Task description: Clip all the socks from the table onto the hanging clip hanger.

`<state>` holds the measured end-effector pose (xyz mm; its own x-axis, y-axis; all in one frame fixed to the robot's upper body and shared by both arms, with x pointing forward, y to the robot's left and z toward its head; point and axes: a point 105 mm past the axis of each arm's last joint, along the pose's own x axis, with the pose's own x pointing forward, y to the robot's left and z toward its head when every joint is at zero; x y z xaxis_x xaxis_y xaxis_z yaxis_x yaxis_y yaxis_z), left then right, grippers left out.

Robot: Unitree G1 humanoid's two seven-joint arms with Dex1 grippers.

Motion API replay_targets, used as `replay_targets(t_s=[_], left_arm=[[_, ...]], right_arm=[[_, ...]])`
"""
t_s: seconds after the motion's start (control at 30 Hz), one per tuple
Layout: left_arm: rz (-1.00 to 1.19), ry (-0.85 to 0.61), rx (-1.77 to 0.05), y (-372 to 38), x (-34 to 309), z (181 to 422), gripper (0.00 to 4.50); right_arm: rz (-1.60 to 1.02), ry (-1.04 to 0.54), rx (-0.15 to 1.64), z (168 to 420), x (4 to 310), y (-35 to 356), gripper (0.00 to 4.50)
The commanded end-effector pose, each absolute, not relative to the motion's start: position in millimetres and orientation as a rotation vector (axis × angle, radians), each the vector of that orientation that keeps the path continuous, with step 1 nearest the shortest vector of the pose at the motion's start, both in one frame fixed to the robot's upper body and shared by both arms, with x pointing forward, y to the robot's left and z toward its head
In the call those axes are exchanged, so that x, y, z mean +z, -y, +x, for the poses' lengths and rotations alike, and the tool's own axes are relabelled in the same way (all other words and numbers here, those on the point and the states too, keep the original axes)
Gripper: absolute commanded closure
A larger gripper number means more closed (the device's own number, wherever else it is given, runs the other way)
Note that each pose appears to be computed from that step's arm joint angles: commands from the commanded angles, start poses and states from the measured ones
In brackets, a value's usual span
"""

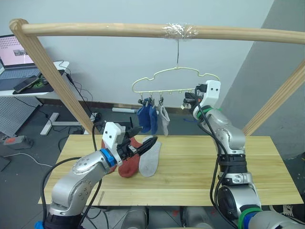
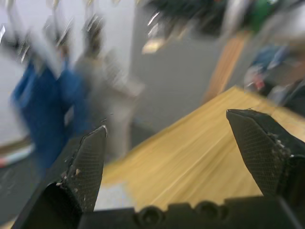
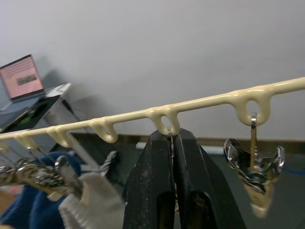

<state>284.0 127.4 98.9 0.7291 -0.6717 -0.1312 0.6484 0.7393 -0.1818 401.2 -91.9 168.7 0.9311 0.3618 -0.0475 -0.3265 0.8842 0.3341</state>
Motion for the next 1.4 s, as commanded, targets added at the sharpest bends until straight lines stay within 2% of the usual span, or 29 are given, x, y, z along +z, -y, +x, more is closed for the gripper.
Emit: replay_targets(t_s=[0.03,0.17,0.37,0.73,0.83,1.03,1.2,1.27,1.3,1.4], left_arm=[[-0.043,-0.225,-0.679,-127,72,298,0.0],[0.026,-0.279,-0.658,-123,34,314,0.0],[0.063,-0.37,-0.635,-114,-2,331,0.0],[0.281,-0.55,-0.757,-96,-49,326,0.0],[0.363,-0.574,-0.786,-100,-58,322,0.58],[0.445,-0.557,-0.864,-99,-63,309,2.42],[0.352,-0.511,-0.867,-93,-55,304,3.92],[0.278,-0.446,-0.864,-87,-40,306,4.45],[0.255,-0.422,-0.861,-85,-34,307,4.49],[0.141,-0.222,-0.834,-74,14,318,4.49]], right_arm=[[0.339,-0.157,0.393,395,172,93,4.49],[0.33,-0.17,0.396,391,175,93,4.49],[0.323,-0.185,0.38,385,172,95,4.49],[0.327,-0.191,0.344,379,170,97,4.49],[0.326,-0.186,0.347,379,170,96,4.5],[0.323,-0.175,0.353,380,173,96,4.5],[0.321,-0.18,0.348,382,172,100,4.5],[0.32,-0.183,0.347,383,172,101,4.5],[0.32,-0.184,0.347,383,172,101,4.5],[0.341,-0.211,0.374,380,176,99,4.5]])
